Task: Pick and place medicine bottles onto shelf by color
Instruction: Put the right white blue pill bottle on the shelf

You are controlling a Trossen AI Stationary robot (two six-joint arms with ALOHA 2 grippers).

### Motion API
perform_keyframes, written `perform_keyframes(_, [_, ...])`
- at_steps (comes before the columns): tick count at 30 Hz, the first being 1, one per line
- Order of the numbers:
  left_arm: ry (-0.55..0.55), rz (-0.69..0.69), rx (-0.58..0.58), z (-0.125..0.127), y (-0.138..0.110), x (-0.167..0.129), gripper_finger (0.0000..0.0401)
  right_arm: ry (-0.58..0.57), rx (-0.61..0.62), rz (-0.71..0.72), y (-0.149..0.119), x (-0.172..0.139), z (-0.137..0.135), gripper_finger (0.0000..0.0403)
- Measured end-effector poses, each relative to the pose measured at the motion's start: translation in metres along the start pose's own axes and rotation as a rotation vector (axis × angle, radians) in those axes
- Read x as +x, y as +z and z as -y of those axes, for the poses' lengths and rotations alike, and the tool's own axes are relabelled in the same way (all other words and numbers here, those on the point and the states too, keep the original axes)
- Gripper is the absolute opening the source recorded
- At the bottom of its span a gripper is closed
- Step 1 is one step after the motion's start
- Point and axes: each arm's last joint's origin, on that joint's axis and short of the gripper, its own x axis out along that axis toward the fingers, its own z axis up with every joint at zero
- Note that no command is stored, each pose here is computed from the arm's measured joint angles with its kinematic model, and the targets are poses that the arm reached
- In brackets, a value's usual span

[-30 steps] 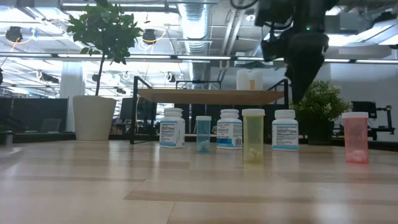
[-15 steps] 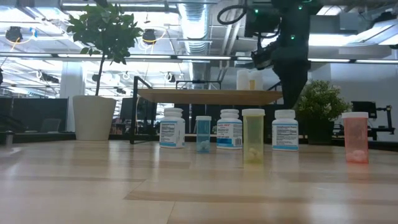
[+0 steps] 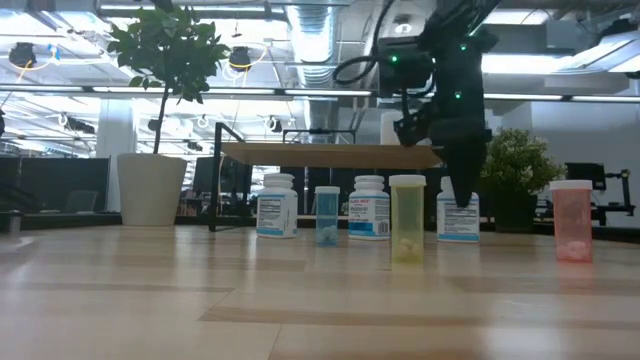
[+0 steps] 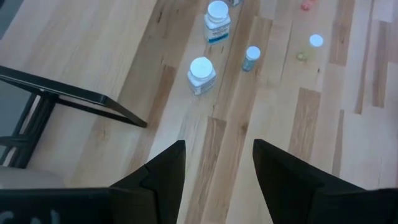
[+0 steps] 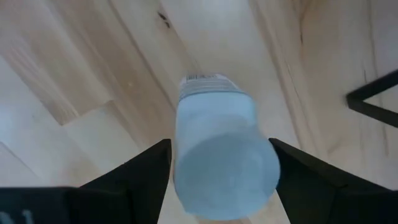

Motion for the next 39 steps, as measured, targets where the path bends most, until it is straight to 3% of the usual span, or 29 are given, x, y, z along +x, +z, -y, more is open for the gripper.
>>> perform_keyframes(6, [0.000,0.000,0.021,0.000,0.000,0.000,0.0174,0.013,0.000,0.035,0.001,-0.009,-0.001,0.0262])
perform_keyframes(13, [0.002,0.001,0.025,0.000,0.000,0.000,0.0174,0.021,0.001,0.049,0.007,-0.023,-0.002,0.0158])
perform_keyframes(18, [0.002,0.001,0.025,0.000,0.000,0.000,0.0174,0.045,0.000,0.021,0.009,-0.039,-0.002,0.0156])
perform_keyframes(23, [0.003,0.001,0.042,0.000,0.000,0.000,0.0174,0.210,-0.003,0.084,0.024,-0.088,-0.007,0.0156])
perform_keyframes(29, [0.004,0.001,0.056,0.000,0.000,0.000,0.0174,0.328,-0.069,0.342,0.038,-0.173,-0.003,0.0156])
perform_keyframes(34, [0.004,0.001,0.056,0.000,0.000,0.000,0.0174,0.321,0.018,0.604,0.050,-0.230,0.020,0.0156])
perform_keyframes(39, [0.004,0.001,0.056,0.000,0.000,0.000,0.0174,0.275,0.058,0.715,0.072,-0.250,0.050,0.0156])
